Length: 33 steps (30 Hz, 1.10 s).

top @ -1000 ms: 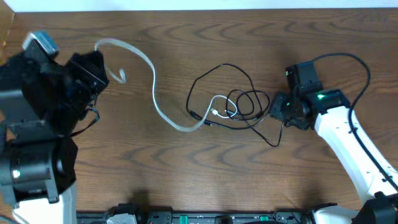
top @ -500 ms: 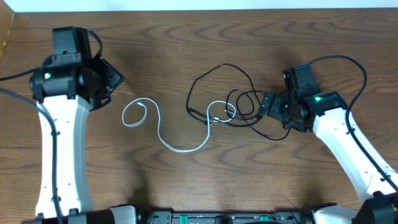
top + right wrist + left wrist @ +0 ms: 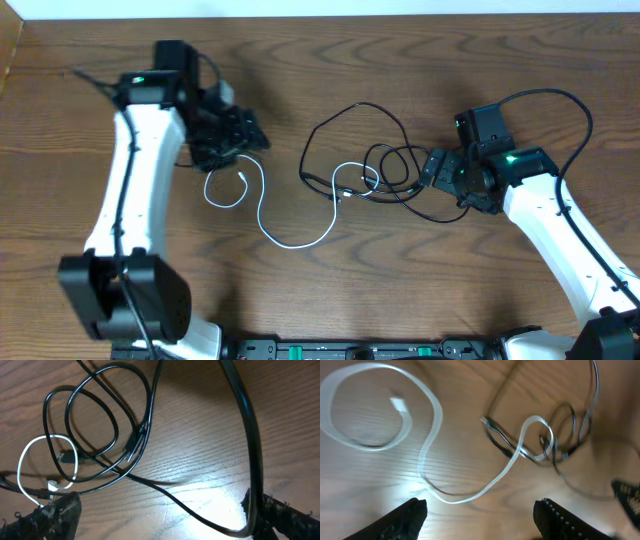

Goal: Untangle cables

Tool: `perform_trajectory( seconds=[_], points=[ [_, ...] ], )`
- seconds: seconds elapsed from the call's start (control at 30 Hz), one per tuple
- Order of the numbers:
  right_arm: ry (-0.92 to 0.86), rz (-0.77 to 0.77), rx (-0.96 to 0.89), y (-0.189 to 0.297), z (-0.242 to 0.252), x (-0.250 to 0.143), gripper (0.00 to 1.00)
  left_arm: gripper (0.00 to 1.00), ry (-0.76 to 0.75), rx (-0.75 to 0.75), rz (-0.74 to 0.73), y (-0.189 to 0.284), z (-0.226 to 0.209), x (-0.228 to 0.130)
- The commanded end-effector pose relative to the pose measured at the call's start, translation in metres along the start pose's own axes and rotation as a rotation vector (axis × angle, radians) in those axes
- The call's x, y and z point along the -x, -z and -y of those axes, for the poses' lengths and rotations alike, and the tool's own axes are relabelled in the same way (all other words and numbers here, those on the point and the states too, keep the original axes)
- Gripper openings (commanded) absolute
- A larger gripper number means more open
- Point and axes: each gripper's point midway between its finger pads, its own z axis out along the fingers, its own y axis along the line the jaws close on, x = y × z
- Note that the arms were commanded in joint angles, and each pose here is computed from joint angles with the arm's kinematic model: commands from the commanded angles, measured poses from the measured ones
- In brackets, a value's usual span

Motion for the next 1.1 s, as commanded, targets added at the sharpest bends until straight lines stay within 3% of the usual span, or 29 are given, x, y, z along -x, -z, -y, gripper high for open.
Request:
perform_trajectory(
  seconds=[0.0,0.27,0.77,1.07],
  points=[
    [-0.008,0.012,-0.013,0.000,0.002,0.000,0.99,0.74,-0.117,-0.025,-0.113,-0.034,0.023,-0.013],
    [-0.009,0.004,-0.003,0.000,0.000,-0.002,0.99,0.73,-0.194,0.078,-0.234,-0.106,0.032,-0.024],
    [-0.008,-0.006,0.007,0.000,-0.002,-0.003,0.99,0.67,-0.247,0.057,-0.202,-0.184,0.069,-0.019],
    [-0.008,-0.006,0.007,0.000,-0.002,-0.003,0.99,0.51,-0.277,0.208,-0.177,-0.205,0.058,-0.025]
  ],
)
